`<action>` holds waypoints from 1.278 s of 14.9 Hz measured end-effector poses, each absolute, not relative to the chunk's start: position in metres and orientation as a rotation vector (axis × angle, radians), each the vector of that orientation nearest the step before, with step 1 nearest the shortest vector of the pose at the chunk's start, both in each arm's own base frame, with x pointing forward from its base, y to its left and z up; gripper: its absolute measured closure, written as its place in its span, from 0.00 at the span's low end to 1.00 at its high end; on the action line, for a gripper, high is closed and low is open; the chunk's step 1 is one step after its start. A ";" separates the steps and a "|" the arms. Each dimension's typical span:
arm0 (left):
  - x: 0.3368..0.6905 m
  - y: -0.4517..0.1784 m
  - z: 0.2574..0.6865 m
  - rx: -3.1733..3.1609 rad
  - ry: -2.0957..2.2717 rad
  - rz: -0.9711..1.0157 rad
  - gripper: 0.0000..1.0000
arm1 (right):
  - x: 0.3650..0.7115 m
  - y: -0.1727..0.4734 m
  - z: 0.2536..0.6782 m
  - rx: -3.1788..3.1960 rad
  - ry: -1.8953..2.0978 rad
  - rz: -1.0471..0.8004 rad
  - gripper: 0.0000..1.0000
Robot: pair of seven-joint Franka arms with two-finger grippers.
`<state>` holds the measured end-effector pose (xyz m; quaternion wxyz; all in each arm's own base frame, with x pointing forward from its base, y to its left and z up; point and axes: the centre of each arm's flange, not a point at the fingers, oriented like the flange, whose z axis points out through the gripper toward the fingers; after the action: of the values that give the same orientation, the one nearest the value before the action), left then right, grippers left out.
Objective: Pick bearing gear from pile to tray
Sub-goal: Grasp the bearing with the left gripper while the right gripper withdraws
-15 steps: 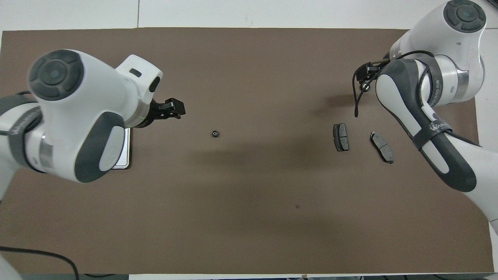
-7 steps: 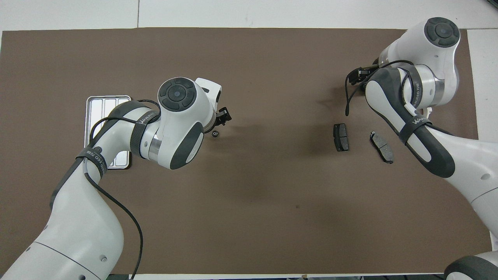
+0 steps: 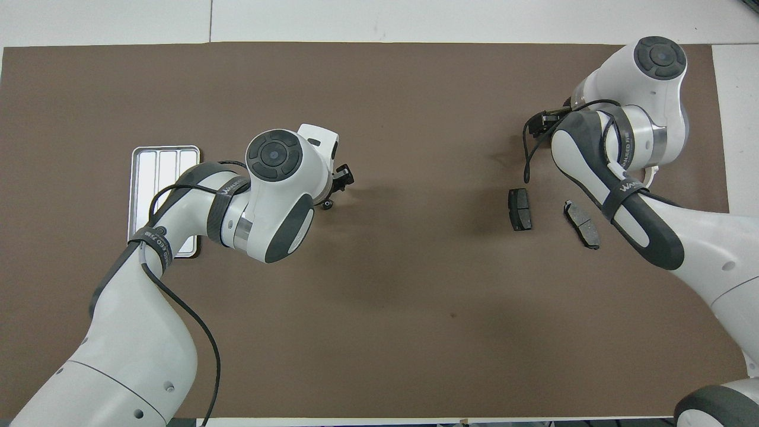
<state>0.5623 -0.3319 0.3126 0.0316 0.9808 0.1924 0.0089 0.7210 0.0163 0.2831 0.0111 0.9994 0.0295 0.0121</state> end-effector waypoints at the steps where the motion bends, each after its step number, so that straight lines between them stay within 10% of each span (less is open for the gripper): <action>1: 0.562 -0.332 0.310 3.022 0.594 0.025 0.26 | 0.720 0.014 0.280 3.116 0.090 0.028 0.00; 11: 0.553 -0.336 0.296 3.032 0.582 0.010 0.40 | 0.717 0.000 0.274 3.114 0.027 0.010 0.00; 19: 0.554 -0.336 0.297 3.021 0.580 0.030 0.50 | 0.719 0.006 0.283 3.117 0.008 0.048 0.48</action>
<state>0.5540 -0.3365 0.2969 0.0326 0.9815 0.1885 0.0097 0.7187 0.0064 0.2833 0.0123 0.9998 0.0025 0.0153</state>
